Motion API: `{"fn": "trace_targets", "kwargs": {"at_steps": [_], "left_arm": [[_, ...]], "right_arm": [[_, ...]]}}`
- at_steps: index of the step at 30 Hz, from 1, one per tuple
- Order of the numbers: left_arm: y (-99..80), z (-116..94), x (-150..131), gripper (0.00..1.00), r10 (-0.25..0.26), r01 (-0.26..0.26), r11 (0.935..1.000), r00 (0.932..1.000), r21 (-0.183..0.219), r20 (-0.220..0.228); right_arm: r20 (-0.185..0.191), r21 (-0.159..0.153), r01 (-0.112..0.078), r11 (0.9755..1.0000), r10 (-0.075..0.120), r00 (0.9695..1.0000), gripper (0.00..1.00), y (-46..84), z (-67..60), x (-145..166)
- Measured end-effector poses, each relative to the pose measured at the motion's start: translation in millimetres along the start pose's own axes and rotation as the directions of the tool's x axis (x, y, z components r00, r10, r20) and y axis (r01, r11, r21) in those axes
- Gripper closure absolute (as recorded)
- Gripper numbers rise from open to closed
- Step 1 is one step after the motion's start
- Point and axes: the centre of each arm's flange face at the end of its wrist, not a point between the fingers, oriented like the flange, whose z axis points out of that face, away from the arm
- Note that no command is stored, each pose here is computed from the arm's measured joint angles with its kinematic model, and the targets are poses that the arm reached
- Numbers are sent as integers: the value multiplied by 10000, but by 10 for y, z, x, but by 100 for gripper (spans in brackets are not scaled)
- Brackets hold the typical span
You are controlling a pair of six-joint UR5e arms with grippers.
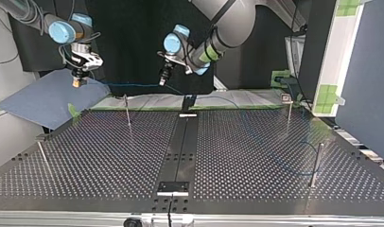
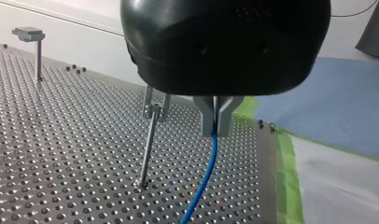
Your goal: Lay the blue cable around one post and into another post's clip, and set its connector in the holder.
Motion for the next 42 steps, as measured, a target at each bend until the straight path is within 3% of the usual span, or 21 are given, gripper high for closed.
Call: {"fn": "trace_targets", "kwargs": {"at_steps": [5, 16, 42], "left_arm": [[-59, 74, -62, 98, -34, 32, 10000, 9998, 82, 190], [-173, 190, -170, 98, 7, -12, 9999, 9991, 113, 413], [-352, 403, -367, 98, -139, 112, 9991, 9976, 397, 676]], "right_arm": [[100, -83, -9, 10000, 10, 9999, 100, 52, 23, -60], [-185, -289, -23, 9996, 18, 9998, 100, 227, 128, 36], [-255, -368, -74, 9993, 65, 9997, 100, 348, 215, 119]]}}
